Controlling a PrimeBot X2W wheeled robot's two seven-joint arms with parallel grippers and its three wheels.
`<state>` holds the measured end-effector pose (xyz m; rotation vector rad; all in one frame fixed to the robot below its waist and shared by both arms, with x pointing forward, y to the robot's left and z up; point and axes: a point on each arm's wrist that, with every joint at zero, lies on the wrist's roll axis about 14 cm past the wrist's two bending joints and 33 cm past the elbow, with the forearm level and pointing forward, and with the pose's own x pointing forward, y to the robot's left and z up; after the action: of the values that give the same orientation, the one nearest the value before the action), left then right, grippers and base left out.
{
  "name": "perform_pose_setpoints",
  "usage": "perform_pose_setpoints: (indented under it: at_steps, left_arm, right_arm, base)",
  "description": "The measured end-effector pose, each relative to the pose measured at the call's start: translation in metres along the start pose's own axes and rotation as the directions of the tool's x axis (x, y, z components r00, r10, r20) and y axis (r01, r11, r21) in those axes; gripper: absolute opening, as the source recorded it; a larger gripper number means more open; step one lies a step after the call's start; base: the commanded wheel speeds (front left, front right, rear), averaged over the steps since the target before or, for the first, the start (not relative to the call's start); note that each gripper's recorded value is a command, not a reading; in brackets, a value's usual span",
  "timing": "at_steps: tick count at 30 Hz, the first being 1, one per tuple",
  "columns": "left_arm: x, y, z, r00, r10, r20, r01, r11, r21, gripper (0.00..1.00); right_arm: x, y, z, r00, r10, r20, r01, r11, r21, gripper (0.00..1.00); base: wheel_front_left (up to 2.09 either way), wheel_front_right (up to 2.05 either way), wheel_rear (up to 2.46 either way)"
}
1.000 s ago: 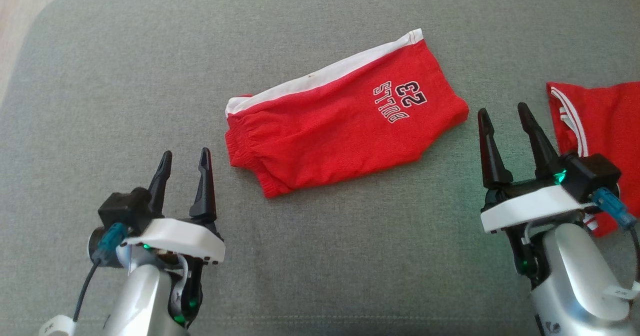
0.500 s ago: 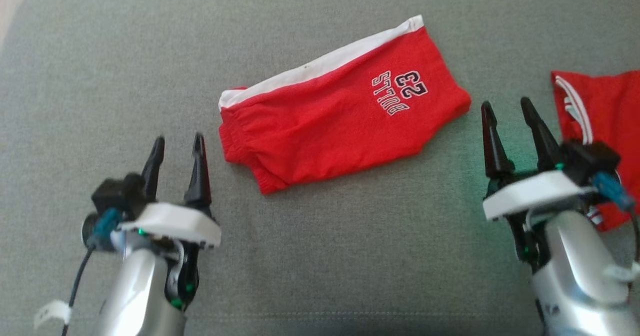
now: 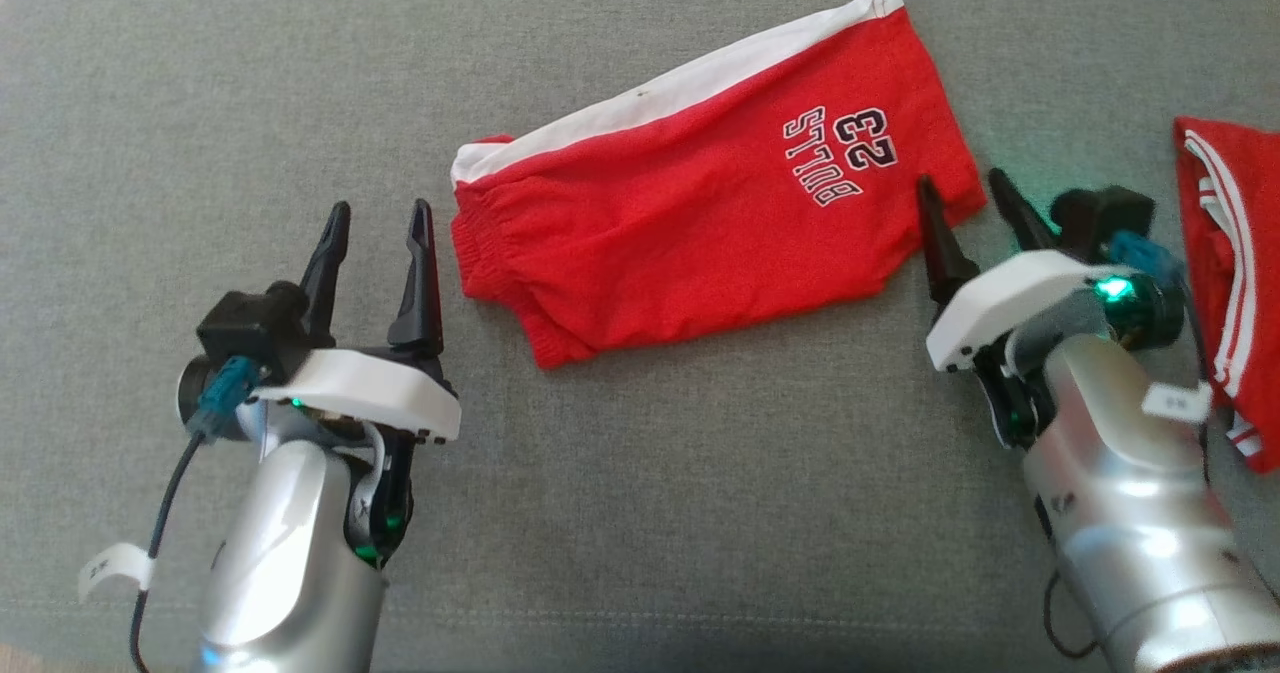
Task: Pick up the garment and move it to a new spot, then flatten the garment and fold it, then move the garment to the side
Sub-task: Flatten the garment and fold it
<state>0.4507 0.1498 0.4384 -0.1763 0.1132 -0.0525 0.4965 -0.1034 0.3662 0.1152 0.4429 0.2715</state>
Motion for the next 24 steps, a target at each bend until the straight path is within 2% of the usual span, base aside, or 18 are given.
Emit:
perform_pose_setpoints:
  at_steps: [1, 2, 3, 9, 14, 24]
  left_arm:
    - [0.000, -0.001, -0.002, 1.000, -0.002, -0.005, 0.002, 1.000, 0.001, 1.00]
    - [0.000, -0.001, -0.002, 1.000, -0.003, -0.007, 0.003, 1.000, 0.001, 1.00]
    - [0.000, -0.002, -0.003, 1.000, -0.005, -0.007, 0.005, 1.000, 0.000, 1.00]
    - [0.002, -0.005, -0.002, 1.000, -0.012, -0.006, 0.012, 1.000, -0.002, 1.00]
    - [0.003, -0.009, -0.001, 1.000, -0.024, -0.001, 0.024, 1.000, 0.009, 1.00]
    - [0.005, -0.017, 0.005, 0.999, -0.043, 0.016, 0.043, 0.999, 0.003, 1.00]
  right_arm:
    - [0.001, 0.001, -0.003, 1.000, 0.002, -0.025, -0.002, 1.000, 0.000, 1.00]
    - [0.003, 0.001, -0.002, 0.999, 0.002, -0.037, -0.002, 1.000, 0.000, 0.45]
    - [0.004, 0.001, -0.001, 0.999, 0.001, -0.044, -0.001, 1.000, 0.004, 0.00]
    - [0.005, 0.008, -0.002, 0.998, 0.013, -0.062, -0.010, 0.999, 0.044, 0.00]
    - [0.000, 0.011, 0.001, 1.000, 0.017, -0.014, -0.016, 0.997, 0.073, 0.00]
    - [-0.043, 0.003, -0.025, 0.997, -0.042, 0.060, 0.030, 0.983, 0.181, 0.00]
  base:
    - [0.00, 0.00, 0.00]
    - [0.00, 0.00, 0.00]
    - [0.00, 0.00, 0.00]
    - [0.00, 0.00, 0.00]
    - [0.00, 0.00, 0.00]
    - [0.00, 0.00, 0.00]
